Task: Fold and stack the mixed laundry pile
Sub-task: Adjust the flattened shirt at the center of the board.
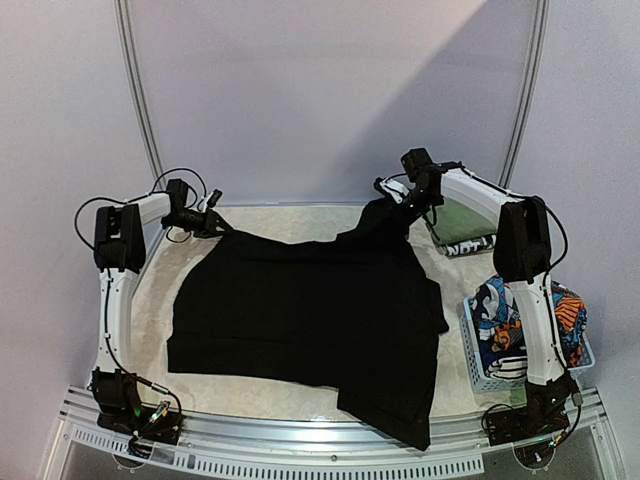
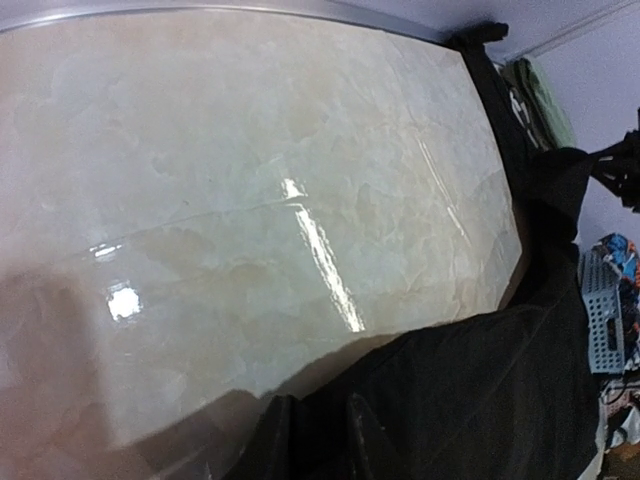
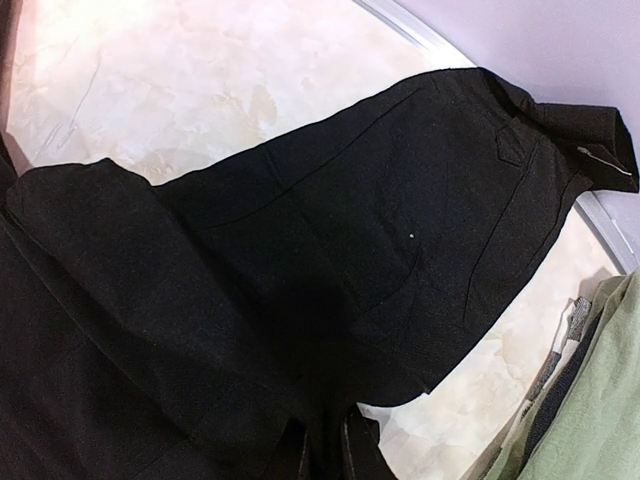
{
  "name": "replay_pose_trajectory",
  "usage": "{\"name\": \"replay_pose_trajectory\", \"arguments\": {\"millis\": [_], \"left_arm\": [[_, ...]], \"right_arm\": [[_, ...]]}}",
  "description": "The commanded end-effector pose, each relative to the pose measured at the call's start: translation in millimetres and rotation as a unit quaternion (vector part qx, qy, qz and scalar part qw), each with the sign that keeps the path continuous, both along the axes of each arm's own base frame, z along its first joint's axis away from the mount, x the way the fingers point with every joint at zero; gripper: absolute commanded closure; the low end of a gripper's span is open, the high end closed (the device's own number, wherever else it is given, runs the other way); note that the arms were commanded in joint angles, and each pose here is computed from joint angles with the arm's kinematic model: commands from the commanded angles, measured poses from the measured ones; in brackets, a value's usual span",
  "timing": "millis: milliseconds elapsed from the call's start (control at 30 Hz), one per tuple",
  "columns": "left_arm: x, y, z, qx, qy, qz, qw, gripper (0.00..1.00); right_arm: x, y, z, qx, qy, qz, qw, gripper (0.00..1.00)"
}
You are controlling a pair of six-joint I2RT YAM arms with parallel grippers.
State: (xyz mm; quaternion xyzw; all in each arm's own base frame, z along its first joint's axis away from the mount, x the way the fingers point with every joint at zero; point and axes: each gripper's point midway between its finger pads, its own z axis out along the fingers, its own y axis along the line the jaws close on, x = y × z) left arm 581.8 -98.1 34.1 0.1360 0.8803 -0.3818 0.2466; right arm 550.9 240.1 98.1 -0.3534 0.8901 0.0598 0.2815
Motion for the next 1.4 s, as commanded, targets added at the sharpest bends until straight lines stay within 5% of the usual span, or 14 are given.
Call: {"name": "replay_pose_trajectory", "arguments": {"millis": [0,100,400,633,1000,1200,1233,1300,1367], "left_arm": [[5.7,-2.2,6.8,0.0,-0.02,-0.005,1.0,0.91],[10.8,1.5,21.1,0.015,-0.039,0.003,0.999,1.0],[12.1,14.4,137.4,0.047,-0.171,0.043,0.983,1.0],[-11.6,21.4,207.1,0.052,-0.249,0.078,0.964,1.0],[12.4,39.0,139.8,0.085,-0.167,0.131,0.973,1.0],[64.7,57.8,110.2,0.11,-0.17,0.196,0.959,1.0],[73.5,62.5,102.2,0.119,-0.162,0.216,0.955,0.96],[85.1,73.3,96.0,0.151,-0.144,0.255,0.944,0.69],[80.9,69.6,103.4,0.182,-0.14,0.267,0.936,0.54]], "right_arm": [[3.0,-1.8,-7.5,0.0,0.008,-0.008,1.0,0.92],[7.2,-5.2,-2.6,-0.006,-0.004,-0.016,1.0,1.0],[36.6,-14.1,69.3,0.008,-0.099,-0.057,0.993,1.0],[34.3,-15.0,83.3,0.007,-0.109,-0.052,0.993,1.0],[52.7,-6.7,66.1,0.008,-0.128,-0.044,0.991,1.0],[100.7,2.1,56.0,-0.01,-0.229,-0.061,0.971,0.99],[110.6,4.1,59.0,-0.024,-0.259,-0.065,0.963,0.87],[125.4,7.1,44.3,-0.074,-0.308,-0.085,0.945,0.35],[124.8,7.3,20.1,-0.143,-0.316,-0.076,0.935,0.16]]}}
